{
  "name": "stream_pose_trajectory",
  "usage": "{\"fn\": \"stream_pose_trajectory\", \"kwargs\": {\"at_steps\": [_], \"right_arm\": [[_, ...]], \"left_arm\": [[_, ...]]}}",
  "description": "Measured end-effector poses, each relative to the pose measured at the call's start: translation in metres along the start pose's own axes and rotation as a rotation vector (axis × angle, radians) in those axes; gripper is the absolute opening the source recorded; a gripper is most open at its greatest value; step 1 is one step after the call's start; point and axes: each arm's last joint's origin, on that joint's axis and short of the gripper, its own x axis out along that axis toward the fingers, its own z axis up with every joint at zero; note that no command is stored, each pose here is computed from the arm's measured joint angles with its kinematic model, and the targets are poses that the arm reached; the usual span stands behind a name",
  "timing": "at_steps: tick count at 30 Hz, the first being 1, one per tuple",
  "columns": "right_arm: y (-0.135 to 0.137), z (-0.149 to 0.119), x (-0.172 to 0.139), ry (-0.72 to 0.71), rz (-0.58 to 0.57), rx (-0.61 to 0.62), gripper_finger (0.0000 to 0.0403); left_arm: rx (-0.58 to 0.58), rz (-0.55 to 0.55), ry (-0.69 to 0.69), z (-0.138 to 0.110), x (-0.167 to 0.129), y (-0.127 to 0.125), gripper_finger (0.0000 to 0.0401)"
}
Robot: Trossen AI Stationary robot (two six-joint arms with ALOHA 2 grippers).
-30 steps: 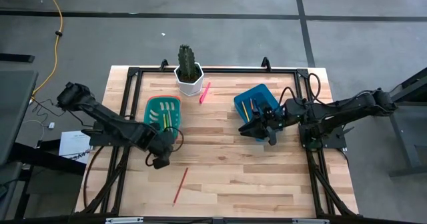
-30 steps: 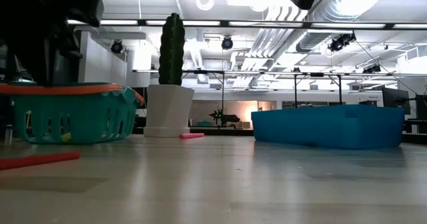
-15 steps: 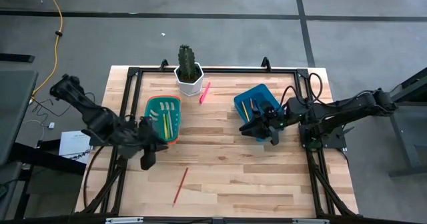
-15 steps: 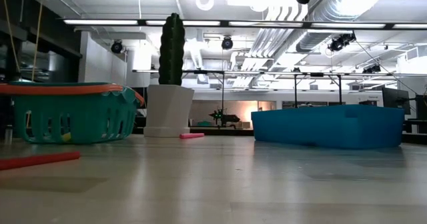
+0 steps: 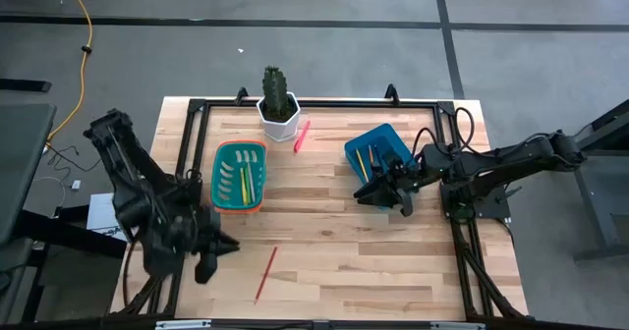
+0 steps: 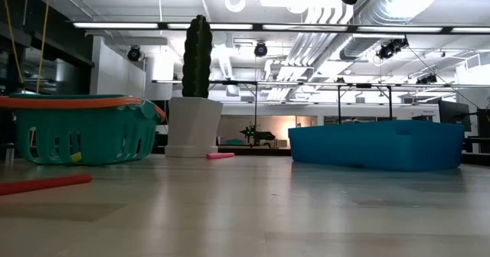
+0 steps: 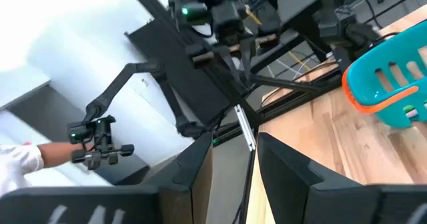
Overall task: Sort pens & pencils
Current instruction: Put the red pencil into the blue bin
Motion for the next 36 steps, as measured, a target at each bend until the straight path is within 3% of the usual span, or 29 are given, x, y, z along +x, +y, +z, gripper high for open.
{"fn": "stream_pose_trajectory", "kwargs": {"at_steps": [8,22,32,36], "right_arm": [[-0.001,-0.002,0.0,0.039,0.014,-0.019,0.0109],[-0.004,-0.006,0.0,0.088,-0.007,-0.005,0.0109],[-0.014,-0.008,-0.002,0.064,-0.164,0.034,0.0109],[-0.019,-0.008,-0.004,0.095,-0.187,-0.03,0.0109]], "left_arm": [[-0.15,0.059,0.075,-0.034,0.033,-0.02,0.0044],[-0.153,0.375,0.257,-0.057,0.067,-0.065,0.0044],[-0.362,0.34,0.235,-0.071,0.106,-0.085,0.0044],[-0.417,0.35,0.22,-0.072,0.133,-0.085,0.0044]]}}
